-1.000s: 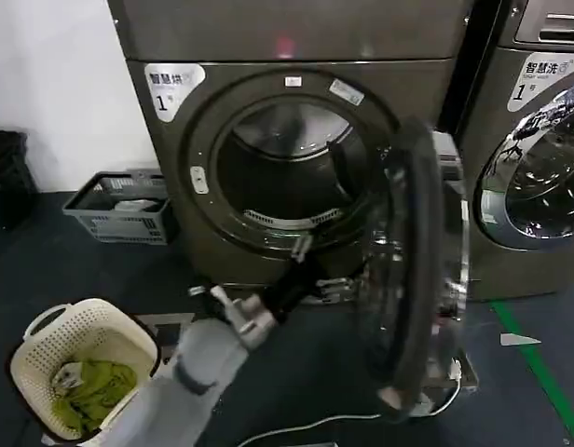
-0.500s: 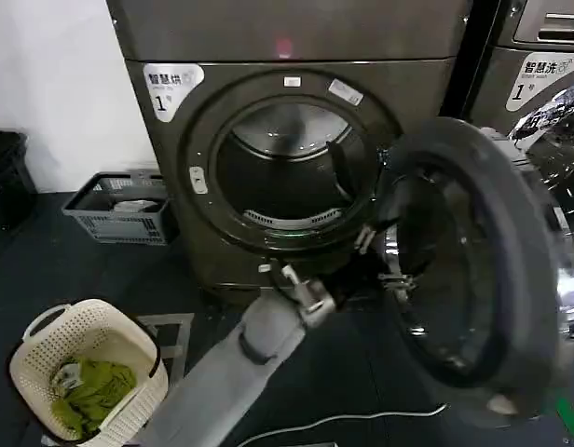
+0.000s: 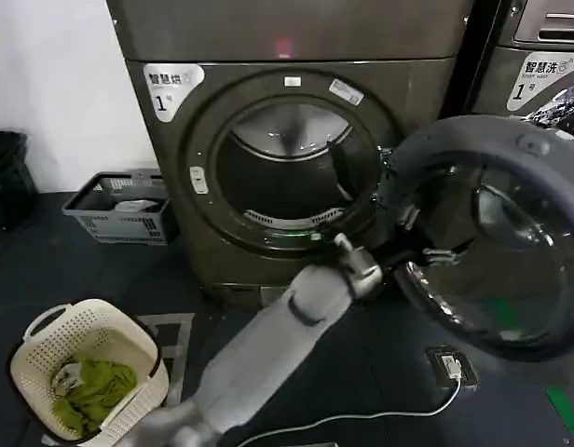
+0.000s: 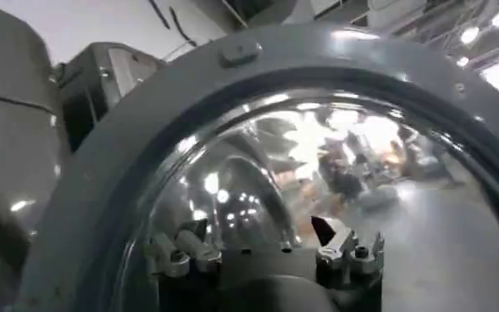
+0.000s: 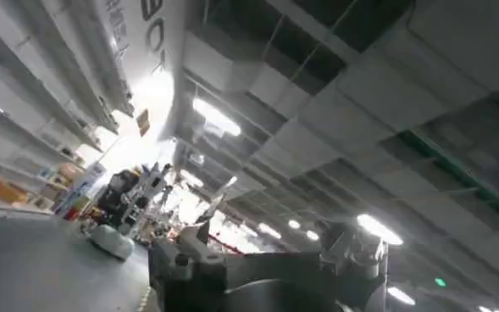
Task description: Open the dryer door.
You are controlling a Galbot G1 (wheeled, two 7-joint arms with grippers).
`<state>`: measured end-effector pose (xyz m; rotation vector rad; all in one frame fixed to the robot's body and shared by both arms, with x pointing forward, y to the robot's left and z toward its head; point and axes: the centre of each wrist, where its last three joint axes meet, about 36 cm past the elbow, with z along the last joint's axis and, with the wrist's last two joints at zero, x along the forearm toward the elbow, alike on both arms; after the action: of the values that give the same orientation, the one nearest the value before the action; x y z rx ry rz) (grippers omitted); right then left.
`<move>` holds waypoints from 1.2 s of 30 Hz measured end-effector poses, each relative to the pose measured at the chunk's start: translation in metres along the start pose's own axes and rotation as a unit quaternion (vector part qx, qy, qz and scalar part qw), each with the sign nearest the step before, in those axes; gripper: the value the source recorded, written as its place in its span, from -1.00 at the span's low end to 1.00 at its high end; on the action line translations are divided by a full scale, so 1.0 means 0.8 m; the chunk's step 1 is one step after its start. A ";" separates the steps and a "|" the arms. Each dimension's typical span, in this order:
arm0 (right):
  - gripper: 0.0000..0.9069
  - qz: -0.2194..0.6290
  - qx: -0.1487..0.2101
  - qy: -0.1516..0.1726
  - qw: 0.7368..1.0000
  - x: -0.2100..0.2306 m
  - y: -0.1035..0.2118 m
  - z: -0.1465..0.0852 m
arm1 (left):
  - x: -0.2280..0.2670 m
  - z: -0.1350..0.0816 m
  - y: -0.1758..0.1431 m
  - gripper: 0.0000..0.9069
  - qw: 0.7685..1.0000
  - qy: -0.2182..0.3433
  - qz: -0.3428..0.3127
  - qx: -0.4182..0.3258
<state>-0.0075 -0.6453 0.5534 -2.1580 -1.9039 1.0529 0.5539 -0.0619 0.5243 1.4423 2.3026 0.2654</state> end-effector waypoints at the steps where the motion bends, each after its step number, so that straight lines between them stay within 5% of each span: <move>1: 1.00 -0.001 -0.001 -0.001 1.000 0.000 0.001 -0.001 | -0.001 0.004 0.005 1.00 1.000 0.007 -0.002 -0.002; 11: 1.00 -0.006 -0.005 -0.005 1.000 -0.002 0.006 -0.003 | -0.004 0.025 0.033 1.00 0.999 0.040 -0.011 -0.012; 24: 1.00 -0.022 -0.017 -0.021 0.999 -0.011 0.013 -0.003 | -0.001 0.022 0.020 1.00 0.999 0.047 -0.008 0.007; 36: 1.00 -0.051 -0.044 -0.033 0.997 -0.026 0.029 -0.008 | 0.042 -0.038 -0.042 1.00 0.998 0.022 0.024 0.047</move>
<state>0.0161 -0.6669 0.5564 -2.0691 -2.1030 1.0531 0.5006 -0.0455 0.5315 1.5540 2.3453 0.2078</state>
